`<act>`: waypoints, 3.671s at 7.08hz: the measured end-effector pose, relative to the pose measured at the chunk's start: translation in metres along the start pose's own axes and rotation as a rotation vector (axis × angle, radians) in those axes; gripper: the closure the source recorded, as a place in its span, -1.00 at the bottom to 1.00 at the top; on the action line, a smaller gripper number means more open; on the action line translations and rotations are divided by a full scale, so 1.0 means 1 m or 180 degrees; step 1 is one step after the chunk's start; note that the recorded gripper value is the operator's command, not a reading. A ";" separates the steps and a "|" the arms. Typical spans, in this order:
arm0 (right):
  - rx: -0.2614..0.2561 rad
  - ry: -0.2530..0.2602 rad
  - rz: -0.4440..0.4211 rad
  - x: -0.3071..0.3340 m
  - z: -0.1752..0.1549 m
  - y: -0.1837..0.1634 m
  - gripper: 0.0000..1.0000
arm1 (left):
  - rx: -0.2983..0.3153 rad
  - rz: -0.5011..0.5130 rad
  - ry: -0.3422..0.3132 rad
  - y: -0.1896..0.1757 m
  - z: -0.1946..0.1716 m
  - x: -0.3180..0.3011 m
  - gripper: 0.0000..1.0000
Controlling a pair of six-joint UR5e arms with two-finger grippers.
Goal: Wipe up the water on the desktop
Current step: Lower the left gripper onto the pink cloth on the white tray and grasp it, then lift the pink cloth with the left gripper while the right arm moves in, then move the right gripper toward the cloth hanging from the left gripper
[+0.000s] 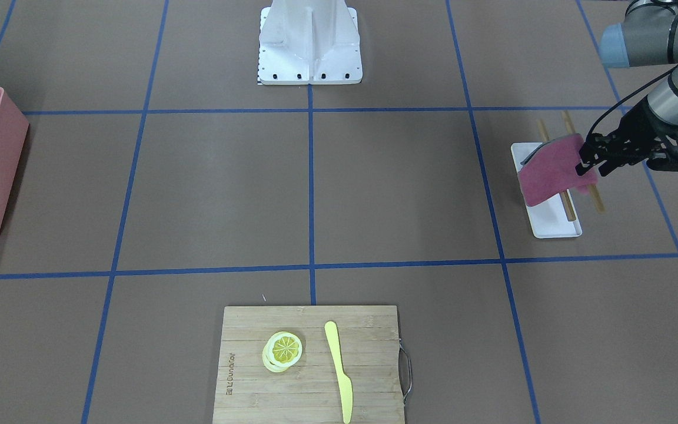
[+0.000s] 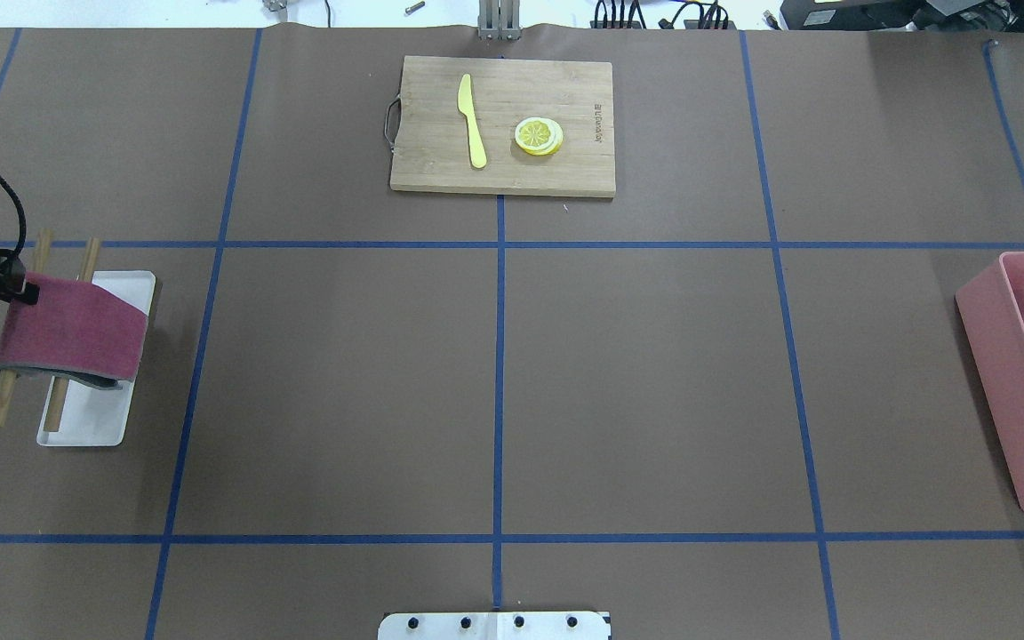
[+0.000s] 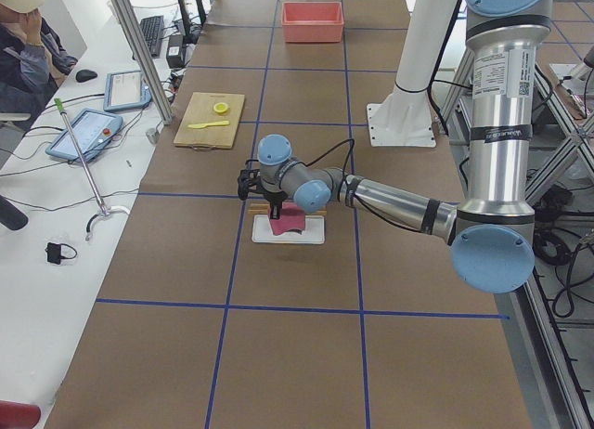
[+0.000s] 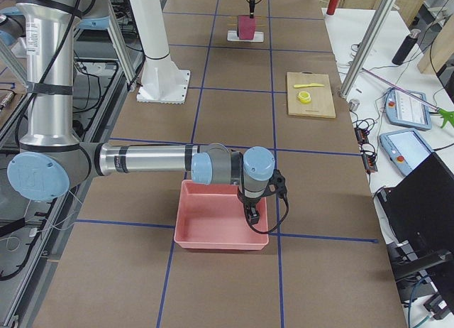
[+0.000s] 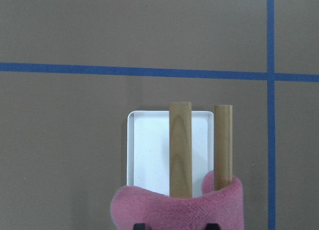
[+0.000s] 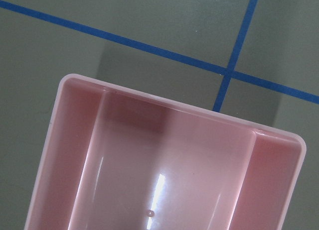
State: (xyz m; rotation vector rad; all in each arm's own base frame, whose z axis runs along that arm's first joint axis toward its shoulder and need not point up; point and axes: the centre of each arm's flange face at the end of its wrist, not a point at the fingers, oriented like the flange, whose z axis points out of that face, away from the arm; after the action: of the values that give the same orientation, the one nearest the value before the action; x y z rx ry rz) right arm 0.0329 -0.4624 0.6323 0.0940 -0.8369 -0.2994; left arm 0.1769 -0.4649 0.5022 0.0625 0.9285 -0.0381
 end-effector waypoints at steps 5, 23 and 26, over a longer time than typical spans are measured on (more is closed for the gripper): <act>0.0019 -0.0015 -0.0016 -0.003 -0.002 -0.001 -1.00 | 0.0108 0.0084 0.0096 0.004 -0.024 0.017 1.00; 0.2262 -0.0663 -0.1628 -0.585 0.036 -0.097 -0.99 | -0.0090 -0.1941 0.1125 -0.046 -0.102 0.553 1.00; 0.2464 -0.0627 -0.1565 -0.612 0.040 -0.083 -0.98 | -0.0024 -0.2360 0.1154 -0.050 -0.104 0.556 1.00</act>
State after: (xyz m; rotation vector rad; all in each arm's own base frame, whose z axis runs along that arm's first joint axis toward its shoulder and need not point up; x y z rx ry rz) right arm -0.4013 -0.3583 0.2035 1.0167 -1.0850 -0.4345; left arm 0.4236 -0.5109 -0.0075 -0.2940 1.2722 -0.7296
